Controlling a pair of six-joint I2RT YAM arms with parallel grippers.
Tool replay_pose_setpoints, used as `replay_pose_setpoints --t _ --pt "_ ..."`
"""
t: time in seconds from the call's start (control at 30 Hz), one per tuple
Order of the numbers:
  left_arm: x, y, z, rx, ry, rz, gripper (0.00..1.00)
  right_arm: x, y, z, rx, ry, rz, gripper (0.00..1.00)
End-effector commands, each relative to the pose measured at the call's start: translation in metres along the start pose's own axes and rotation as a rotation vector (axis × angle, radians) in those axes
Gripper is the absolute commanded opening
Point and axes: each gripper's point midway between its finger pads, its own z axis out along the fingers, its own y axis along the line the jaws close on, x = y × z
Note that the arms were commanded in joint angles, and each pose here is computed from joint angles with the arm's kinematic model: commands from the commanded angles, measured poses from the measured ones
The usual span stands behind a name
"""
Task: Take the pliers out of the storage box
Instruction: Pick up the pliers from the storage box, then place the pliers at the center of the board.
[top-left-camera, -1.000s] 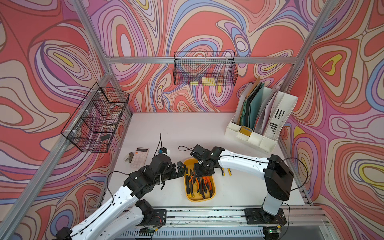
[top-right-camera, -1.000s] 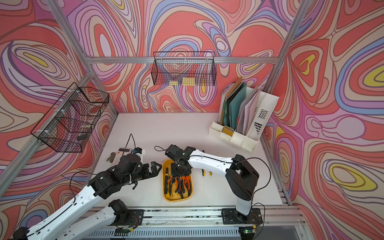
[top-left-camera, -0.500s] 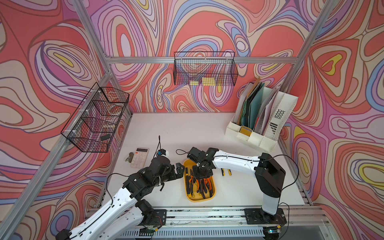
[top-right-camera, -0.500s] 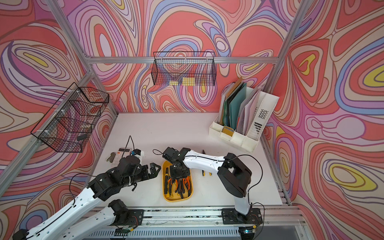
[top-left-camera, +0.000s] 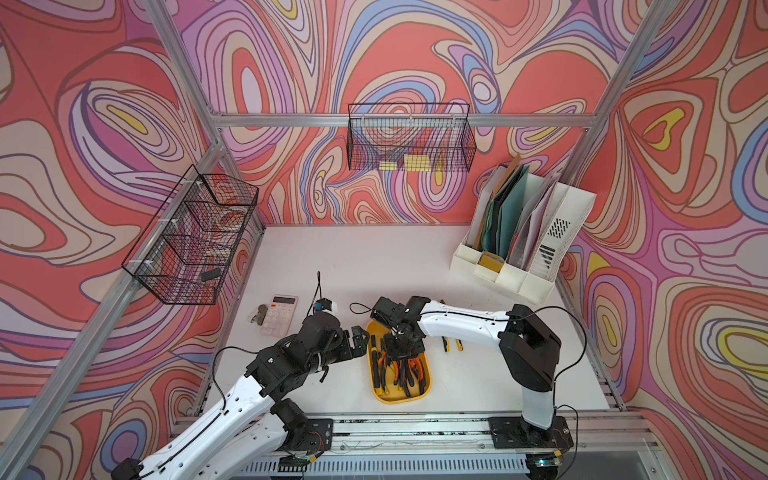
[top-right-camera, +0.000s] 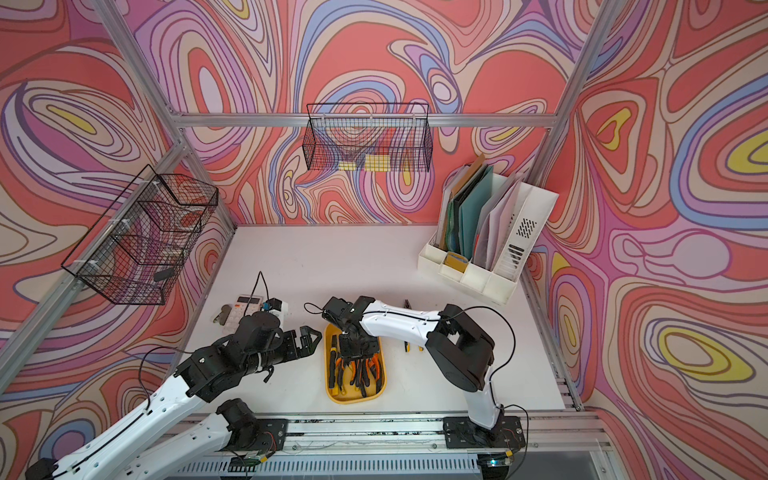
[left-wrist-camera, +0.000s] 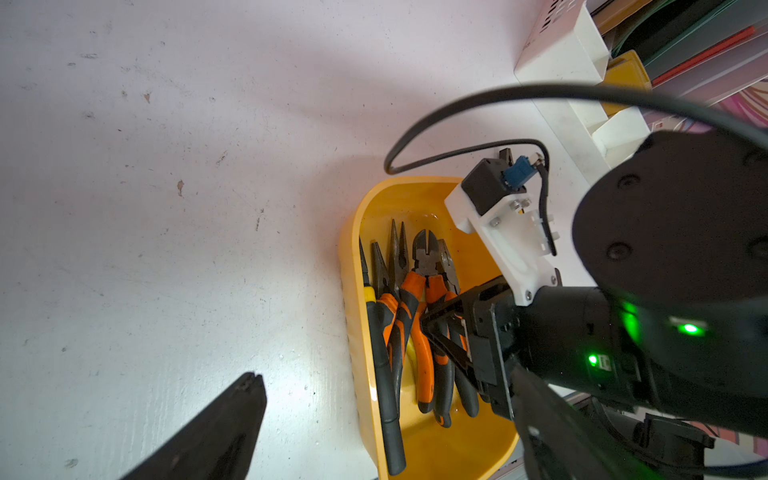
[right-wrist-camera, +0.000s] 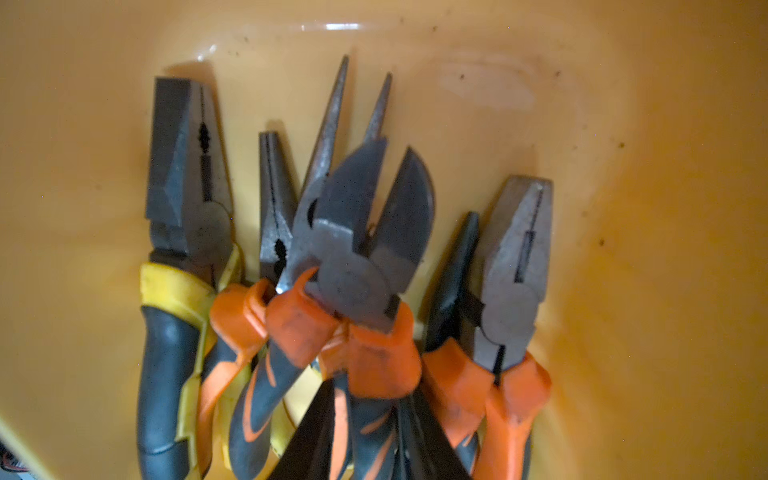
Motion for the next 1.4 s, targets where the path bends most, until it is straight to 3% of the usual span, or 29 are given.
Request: replay_pose_setpoints --t 0.0,0.3,0.9,1.13,1.37 --pt "0.003 0.008 0.001 -0.025 -0.002 0.009 0.98 -0.004 -0.004 0.008 0.043 -0.006 0.000 0.25" --pt "0.001 0.008 -0.001 -0.026 -0.013 0.018 0.98 -0.015 -0.002 -0.012 0.052 -0.065 -0.001 0.00" --pt "-0.010 0.005 -0.020 0.019 -0.097 0.025 0.98 -0.051 -0.005 -0.101 0.042 -0.260 -0.071 0.00" --pt "-0.003 0.003 -0.015 0.018 -0.048 0.043 0.99 -0.078 -0.062 -0.153 0.048 -0.333 -0.095 0.00" --pt "-0.002 -0.003 -0.009 0.020 -0.016 0.046 0.99 -0.079 -0.139 -0.177 0.138 -0.351 -0.110 0.00"
